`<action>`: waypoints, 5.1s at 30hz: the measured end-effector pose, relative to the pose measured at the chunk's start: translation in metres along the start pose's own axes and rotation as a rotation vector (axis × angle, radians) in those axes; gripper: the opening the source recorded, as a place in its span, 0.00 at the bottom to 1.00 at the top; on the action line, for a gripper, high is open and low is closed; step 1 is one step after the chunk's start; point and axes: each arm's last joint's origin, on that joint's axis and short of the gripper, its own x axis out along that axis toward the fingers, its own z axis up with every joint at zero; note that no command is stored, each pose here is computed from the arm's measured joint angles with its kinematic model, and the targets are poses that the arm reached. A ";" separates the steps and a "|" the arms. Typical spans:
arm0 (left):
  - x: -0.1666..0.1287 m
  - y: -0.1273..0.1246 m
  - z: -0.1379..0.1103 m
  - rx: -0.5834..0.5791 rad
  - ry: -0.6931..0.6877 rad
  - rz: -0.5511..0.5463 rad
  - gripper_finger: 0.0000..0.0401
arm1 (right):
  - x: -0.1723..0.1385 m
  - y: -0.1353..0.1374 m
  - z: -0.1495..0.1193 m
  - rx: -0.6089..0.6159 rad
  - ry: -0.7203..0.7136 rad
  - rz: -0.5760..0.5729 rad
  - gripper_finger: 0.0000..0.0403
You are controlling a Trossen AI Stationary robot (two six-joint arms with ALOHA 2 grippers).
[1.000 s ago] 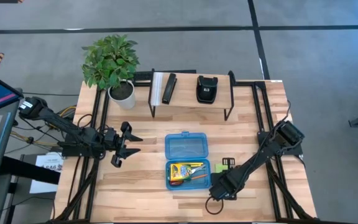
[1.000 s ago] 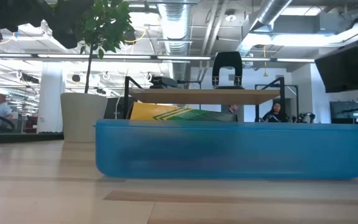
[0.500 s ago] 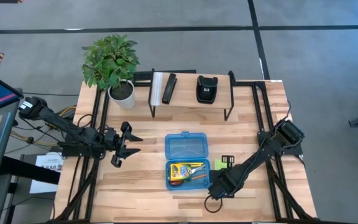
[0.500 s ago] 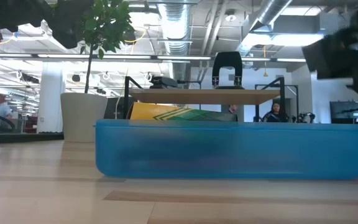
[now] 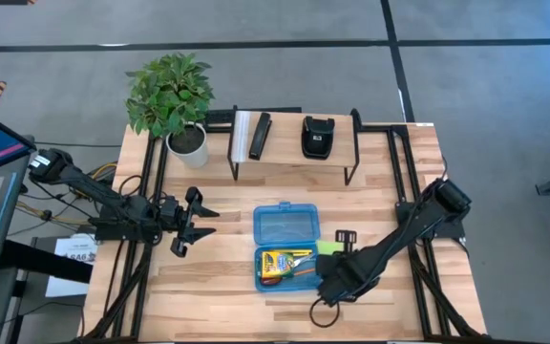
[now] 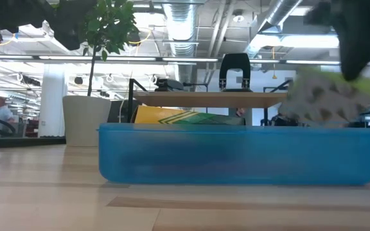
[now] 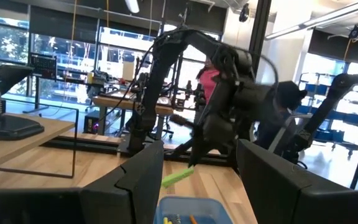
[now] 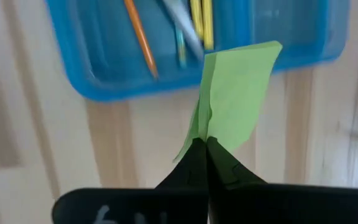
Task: Pack school essentials
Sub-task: Put the green sticky notes into the blue supply box, then close the blue supply box
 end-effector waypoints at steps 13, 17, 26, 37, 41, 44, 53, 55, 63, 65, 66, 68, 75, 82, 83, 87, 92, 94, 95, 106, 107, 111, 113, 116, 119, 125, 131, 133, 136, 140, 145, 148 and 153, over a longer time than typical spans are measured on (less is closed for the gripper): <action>0.000 0.000 0.000 -0.008 -0.001 0.000 0.48 | -0.023 0.000 0.031 -0.032 -0.190 0.073 0.00; 0.000 0.000 0.000 -0.007 0.001 0.001 0.48 | -0.011 0.005 0.038 -0.061 -0.185 0.063 0.00; 0.000 0.000 -0.001 -0.004 0.008 0.002 0.48 | 0.024 0.022 0.040 -0.128 -0.065 0.029 0.00; 0.000 0.000 -0.001 -0.009 0.007 -0.001 0.48 | 0.033 0.028 0.054 -0.102 -0.095 0.165 0.31; 0.000 0.000 -0.001 -0.009 0.008 -0.001 0.48 | 0.032 0.019 0.061 -0.074 -0.111 0.171 0.48; 0.000 0.000 -0.001 -0.009 0.008 -0.001 0.48 | 0.026 0.008 0.063 -0.056 -0.142 0.128 0.55; 0.000 0.000 -0.004 -0.018 0.038 0.002 0.48 | -0.017 -0.040 0.045 0.035 -0.511 0.135 0.50; 0.000 0.000 -0.004 -0.017 0.039 0.002 0.48 | -0.014 -0.053 0.032 0.085 -0.592 0.167 0.48; 0.000 0.001 -0.005 -0.015 0.045 0.012 0.48 | 0.021 -0.085 -0.017 0.249 -0.876 0.283 0.40; 0.000 0.001 -0.005 -0.019 0.051 0.028 0.48 | 0.032 -0.090 -0.024 0.276 -0.930 0.296 0.39; 0.000 0.001 -0.006 -0.019 0.054 0.034 0.48 | 0.036 -0.092 -0.027 0.292 -0.964 0.304 0.39; 0.000 0.002 -0.006 -0.024 0.056 0.039 0.48 | 0.045 -0.095 -0.031 0.319 -1.016 0.316 0.38; -0.001 0.003 -0.011 -0.008 0.101 0.066 0.48 | 0.072 -0.099 -0.033 0.366 -1.063 0.307 0.34; -0.001 0.004 -0.016 -0.012 0.151 0.076 0.48 | 0.088 -0.098 -0.021 0.363 -1.105 0.275 0.32; -0.001 0.004 -0.017 -0.009 0.160 0.078 0.48 | 0.090 -0.098 -0.019 0.361 -1.115 0.269 0.32; -0.002 0.004 -0.018 -0.015 0.171 0.080 0.48 | 0.095 -0.100 -0.014 0.357 -1.140 0.248 0.31; -0.002 0.004 -0.019 -0.013 0.183 0.082 0.48 | 0.096 -0.103 -0.014 0.353 -1.134 0.240 0.30; -0.002 0.005 -0.021 -0.021 0.202 0.086 0.48 | 0.095 -0.103 -0.014 0.348 -1.129 0.237 0.30; -0.003 0.005 -0.022 -0.029 0.213 0.089 0.48 | 0.094 -0.104 -0.015 0.349 -1.131 0.238 0.30; -0.006 0.012 -0.035 -0.052 0.330 0.196 0.48 | 0.072 -0.103 -0.035 0.319 -1.063 0.228 0.29; -0.007 0.014 -0.036 -0.057 0.347 0.214 0.48 | 0.072 -0.102 -0.036 0.316 -1.054 0.215 0.29; -0.010 0.023 -0.044 -0.096 0.424 0.292 0.48 | 0.078 -0.100 -0.044 0.320 -0.976 0.164 0.29; -0.012 0.027 -0.049 -0.119 0.466 0.334 0.48 | 0.087 -0.103 -0.049 0.364 -0.931 0.160 0.28; -0.015 0.033 -0.054 -0.150 0.518 0.395 0.48 | 0.102 -0.109 -0.057 0.448 -0.848 0.152 0.25; -0.017 0.037 -0.056 -0.189 0.546 0.437 0.48 | 0.112 -0.116 -0.062 0.526 -0.807 0.149 0.20; -0.016 0.041 -0.063 -0.230 0.594 0.444 0.40 | 0.124 -0.126 -0.068 0.605 -0.694 0.150 0.11; -0.004 0.043 -0.069 -0.259 0.621 0.400 0.16 | 0.130 -0.125 -0.077 0.634 -0.576 0.178 0.01; 0.006 0.044 -0.069 -0.249 0.651 0.391 0.08 | 0.131 -0.123 -0.079 0.638 -0.544 0.199 0.02; 0.021 0.047 -0.071 -0.249 0.688 0.406 0.01 | 0.132 -0.122 -0.080 0.658 -0.529 0.216 0.03; 0.039 0.052 -0.077 -0.225 0.731 0.453 0.01 | 0.132 -0.123 -0.080 0.667 -0.530 0.218 0.01; 0.058 0.058 -0.093 -0.242 0.809 0.466 0.00 | 0.139 -0.127 -0.077 0.690 -0.503 0.223 0.01; 0.071 0.061 -0.101 -0.244 0.829 0.478 0.00 | 0.145 -0.130 -0.075 0.698 -0.478 0.216 0.01; 0.091 0.067 -0.114 -0.244 0.861 0.504 0.00 | 0.154 -0.130 -0.064 0.671 -0.503 0.269 0.01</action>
